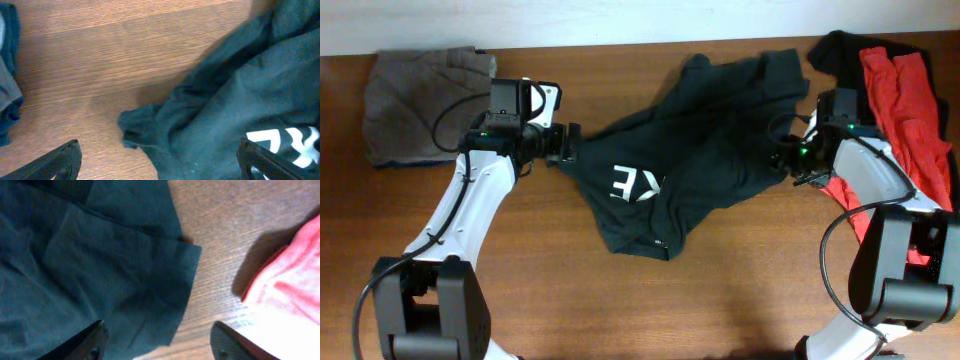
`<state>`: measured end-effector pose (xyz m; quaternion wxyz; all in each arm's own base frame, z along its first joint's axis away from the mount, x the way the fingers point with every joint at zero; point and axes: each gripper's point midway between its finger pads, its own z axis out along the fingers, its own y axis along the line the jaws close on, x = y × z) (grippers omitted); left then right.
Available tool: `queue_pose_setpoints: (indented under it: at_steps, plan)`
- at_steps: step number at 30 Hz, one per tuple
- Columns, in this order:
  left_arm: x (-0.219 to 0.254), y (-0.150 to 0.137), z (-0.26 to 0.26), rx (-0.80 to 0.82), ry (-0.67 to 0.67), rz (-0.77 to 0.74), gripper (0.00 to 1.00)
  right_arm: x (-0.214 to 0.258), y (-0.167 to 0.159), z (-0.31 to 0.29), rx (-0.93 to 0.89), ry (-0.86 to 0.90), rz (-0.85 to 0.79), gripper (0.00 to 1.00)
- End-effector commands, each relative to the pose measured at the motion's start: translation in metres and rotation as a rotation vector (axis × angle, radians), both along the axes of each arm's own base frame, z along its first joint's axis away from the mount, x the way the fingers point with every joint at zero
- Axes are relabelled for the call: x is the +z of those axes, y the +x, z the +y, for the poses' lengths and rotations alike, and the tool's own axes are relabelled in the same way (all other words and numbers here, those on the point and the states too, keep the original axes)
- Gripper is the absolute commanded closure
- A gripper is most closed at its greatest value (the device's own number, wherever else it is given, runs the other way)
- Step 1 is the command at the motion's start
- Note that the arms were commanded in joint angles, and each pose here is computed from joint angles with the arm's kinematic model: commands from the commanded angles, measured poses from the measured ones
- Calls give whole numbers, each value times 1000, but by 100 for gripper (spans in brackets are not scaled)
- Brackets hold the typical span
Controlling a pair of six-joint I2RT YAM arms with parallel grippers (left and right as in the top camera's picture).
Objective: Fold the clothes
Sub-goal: 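Grasp the black T-shirt's opposite edges with left and right grippers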
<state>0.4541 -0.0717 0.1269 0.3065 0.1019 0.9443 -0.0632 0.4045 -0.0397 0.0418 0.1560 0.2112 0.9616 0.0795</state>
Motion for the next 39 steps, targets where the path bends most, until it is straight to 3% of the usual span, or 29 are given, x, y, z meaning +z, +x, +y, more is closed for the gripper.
queue_pose_setpoints:
  at_steps: [1, 3, 8, 10, 12, 18, 23, 27, 32, 39]
  plan:
    - [-14, 8, 9, 22, 48, 15, 1, -13, -3, 2, -24, -3, -5, 44]
    - [-24, 8, 9, 21, 51, 37, 1, -18, -4, 5, -23, -2, -12, 51]
    - [-40, 8, 14, 32, 57, 73, 1, -26, -6, 7, -18, -3, -23, 57]
    - [-42, 9, 18, 40, 57, 77, 1, -31, -6, 9, -11, -5, -32, 78]
    - [-41, 9, 18, 41, 56, 77, 1, -35, -6, 12, -5, -4, -32, 83]
    - [-41, 8, 17, 39, 48, 78, 1, -49, -4, 20, 2, 4, -14, 84]
    - [-41, 8, 15, 34, 41, 79, 1, -57, -5, 25, 9, 7, 1, 96]
    - [-41, 8, 13, 32, 31, 80, 1, -50, -9, 33, 24, 51, 9, 96]
    - [-39, 12, 14, 35, 32, 63, 1, -26, -37, 50, 51, 136, 76, 96]
    - [-49, 31, 12, 44, 20, 14, 1, 30, -93, 91, 194, 122, 144, 96]
